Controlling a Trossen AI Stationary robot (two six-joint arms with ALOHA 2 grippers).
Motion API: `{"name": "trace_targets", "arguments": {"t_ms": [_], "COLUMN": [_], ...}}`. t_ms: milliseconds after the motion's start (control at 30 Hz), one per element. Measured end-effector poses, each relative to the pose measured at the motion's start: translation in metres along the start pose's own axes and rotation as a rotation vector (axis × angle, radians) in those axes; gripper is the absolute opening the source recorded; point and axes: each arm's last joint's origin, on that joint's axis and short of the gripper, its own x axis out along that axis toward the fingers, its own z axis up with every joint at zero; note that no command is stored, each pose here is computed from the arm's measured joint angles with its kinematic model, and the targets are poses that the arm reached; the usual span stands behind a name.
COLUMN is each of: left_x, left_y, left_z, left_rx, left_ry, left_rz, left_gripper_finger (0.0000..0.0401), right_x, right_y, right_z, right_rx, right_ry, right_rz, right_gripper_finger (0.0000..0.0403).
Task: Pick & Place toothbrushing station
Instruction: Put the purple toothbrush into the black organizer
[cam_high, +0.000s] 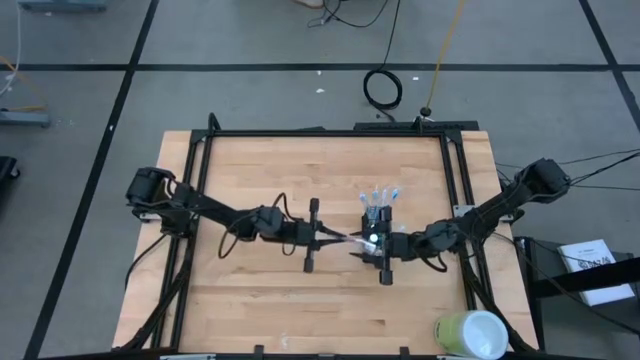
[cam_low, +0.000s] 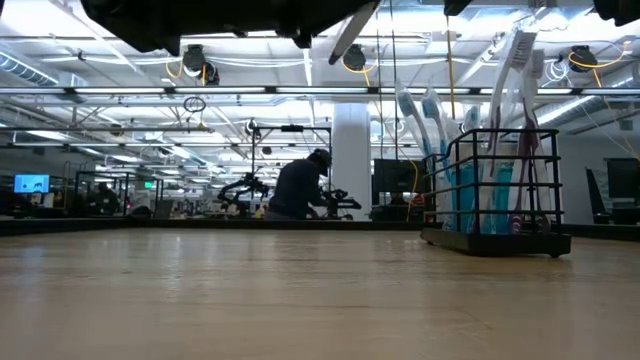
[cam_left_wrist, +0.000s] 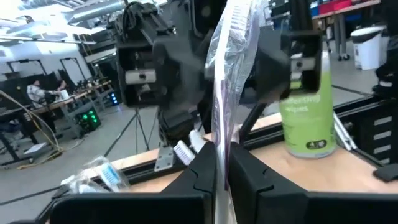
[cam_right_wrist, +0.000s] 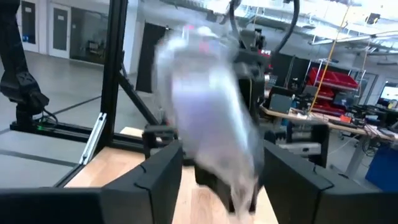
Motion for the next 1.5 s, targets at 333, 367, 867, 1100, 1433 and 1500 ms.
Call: {"name": "trace_targets", "arguments": {"t_ms": [333, 367, 867, 1100, 1433, 1500], "left_x": [0.0, 0.0, -0.001, -0.002, -0.014, -0.02], "left_y": [0.002, 0.001, -0.009, -0.013, -0.027, -0.028], "left_z": [-0.002, -0.002, 0.004, 0.006, 0.035, 0.045], "left_rx": [0.065, 0.066, 0.061, 0.036, 0.022, 0.027], "left_ry": [0.011, 0.01, -0.028, -0.014, -0.028, -0.012], "left_rz": [-0.001, -0.001, -0.043, 0.013, 0.124, 0.106], "left_gripper_finger": [0.0026, 0.0021, 0.0036, 0.0065, 0.0259, 0.0285], "right_x": [-0.007, -0.007, -0.007, -0.007, -0.009, -0.012], "right_y": [0.007, 0.007, 0.007, 0.006, 0.005, 0.002], "right_z": [0.01, 0.01, 0.009, 0.01, 0.013, 0.02], "right_rx": [-0.073, -0.082, -0.12, -0.118, -0.076, -0.063], "right_ry": [-0.042, -0.043, -0.034, -0.031, -0.043, -0.068], "right_rz": [0.027, 0.027, 0.032, 0.016, 0.024, 0.017], "right_gripper_finger": [0.0137, 0.0131, 0.0054, 0.001, 0.0014, 0.001]}}
